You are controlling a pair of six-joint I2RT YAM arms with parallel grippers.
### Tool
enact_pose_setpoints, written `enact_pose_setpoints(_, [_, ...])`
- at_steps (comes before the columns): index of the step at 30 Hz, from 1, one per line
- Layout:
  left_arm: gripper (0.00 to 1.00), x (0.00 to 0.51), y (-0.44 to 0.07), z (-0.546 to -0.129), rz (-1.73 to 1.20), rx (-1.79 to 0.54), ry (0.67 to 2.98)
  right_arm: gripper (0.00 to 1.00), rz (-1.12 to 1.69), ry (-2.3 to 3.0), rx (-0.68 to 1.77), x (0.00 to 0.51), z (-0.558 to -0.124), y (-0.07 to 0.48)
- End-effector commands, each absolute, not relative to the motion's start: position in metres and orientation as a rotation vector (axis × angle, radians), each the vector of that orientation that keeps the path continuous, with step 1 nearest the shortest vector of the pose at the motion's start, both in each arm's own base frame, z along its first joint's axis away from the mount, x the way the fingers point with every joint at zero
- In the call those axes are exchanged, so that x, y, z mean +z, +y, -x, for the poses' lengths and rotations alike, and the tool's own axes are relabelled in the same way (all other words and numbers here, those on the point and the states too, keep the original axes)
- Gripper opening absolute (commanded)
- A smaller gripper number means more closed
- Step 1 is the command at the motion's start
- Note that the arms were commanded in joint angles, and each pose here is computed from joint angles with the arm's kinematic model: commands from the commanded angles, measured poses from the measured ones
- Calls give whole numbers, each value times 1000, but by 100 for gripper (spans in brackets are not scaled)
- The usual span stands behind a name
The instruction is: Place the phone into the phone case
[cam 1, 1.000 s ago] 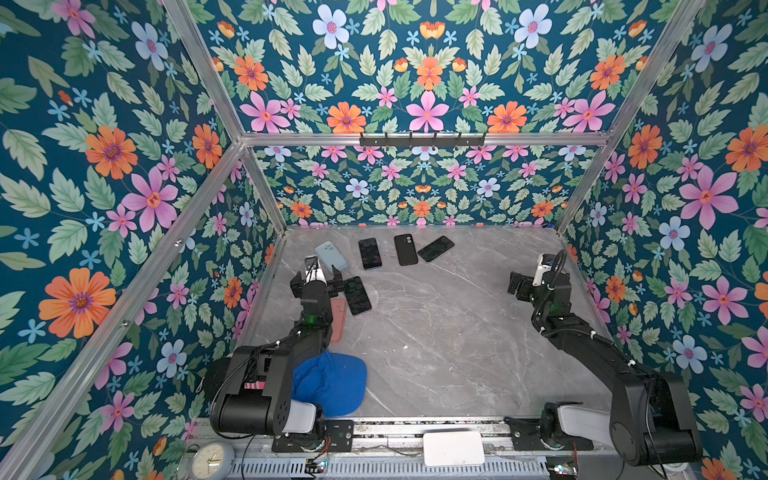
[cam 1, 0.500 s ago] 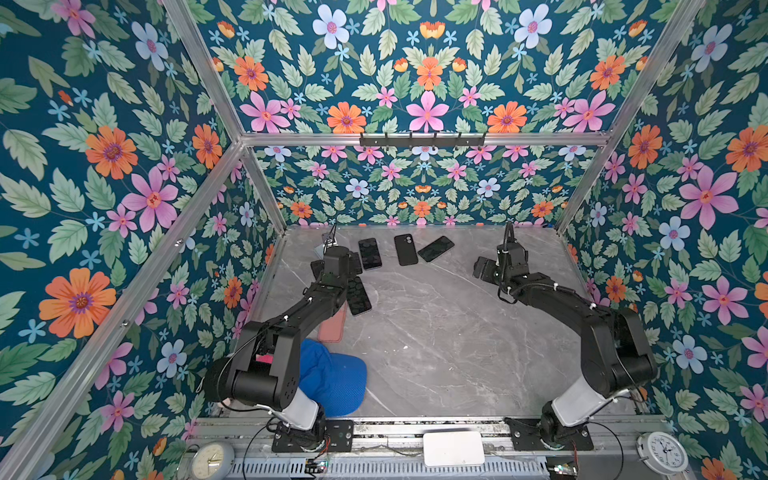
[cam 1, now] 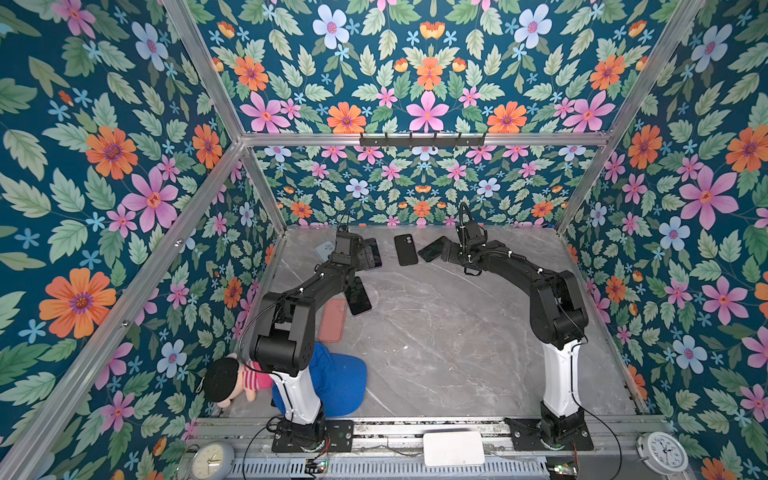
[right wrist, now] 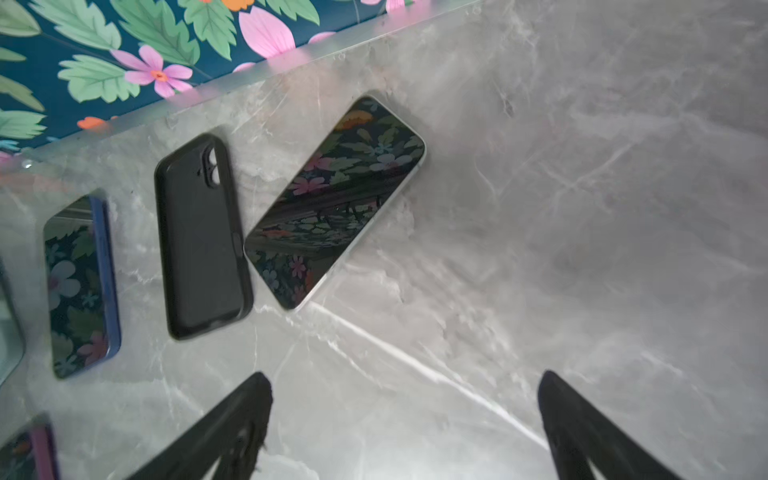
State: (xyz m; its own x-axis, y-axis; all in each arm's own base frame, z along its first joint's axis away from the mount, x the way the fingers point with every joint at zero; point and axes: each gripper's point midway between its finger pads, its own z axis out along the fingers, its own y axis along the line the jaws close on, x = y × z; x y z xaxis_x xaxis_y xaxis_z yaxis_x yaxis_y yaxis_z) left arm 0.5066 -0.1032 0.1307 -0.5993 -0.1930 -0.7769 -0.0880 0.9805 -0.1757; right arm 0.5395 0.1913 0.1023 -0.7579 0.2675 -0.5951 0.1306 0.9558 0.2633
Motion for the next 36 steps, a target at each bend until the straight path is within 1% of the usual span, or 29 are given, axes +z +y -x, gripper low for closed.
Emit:
enact_pose_setpoints(1, [96, 128, -111, -512, 186, -186, 2233, 99, -366, 2497, 147, 90, -541, 183])
enact_pose_setpoints(5, [97, 121, -114, -518, 178, -187, 2254, 99, -406, 2519, 8, 87, -559, 189])
enact_pose_setpoints(7, [97, 116, -115, -519, 179, -190, 2262, 99, -414, 2539, -14, 82, -566, 196])
enact_pose_setpoints(15, [98, 106, -119, -520, 176, -208, 2287, 99, -447, 2537, 143, 65, -586, 226])
enact_pose_setpoints(18, [98, 104, -120, -520, 176, -217, 2293, 99, -420, 2529, 201, 60, -591, 235])
enact_pose_setpoints(36, [99, 100, -123, -503, 183, -254, 2329, 99, -444, 2487, 158, 25, -602, 252])
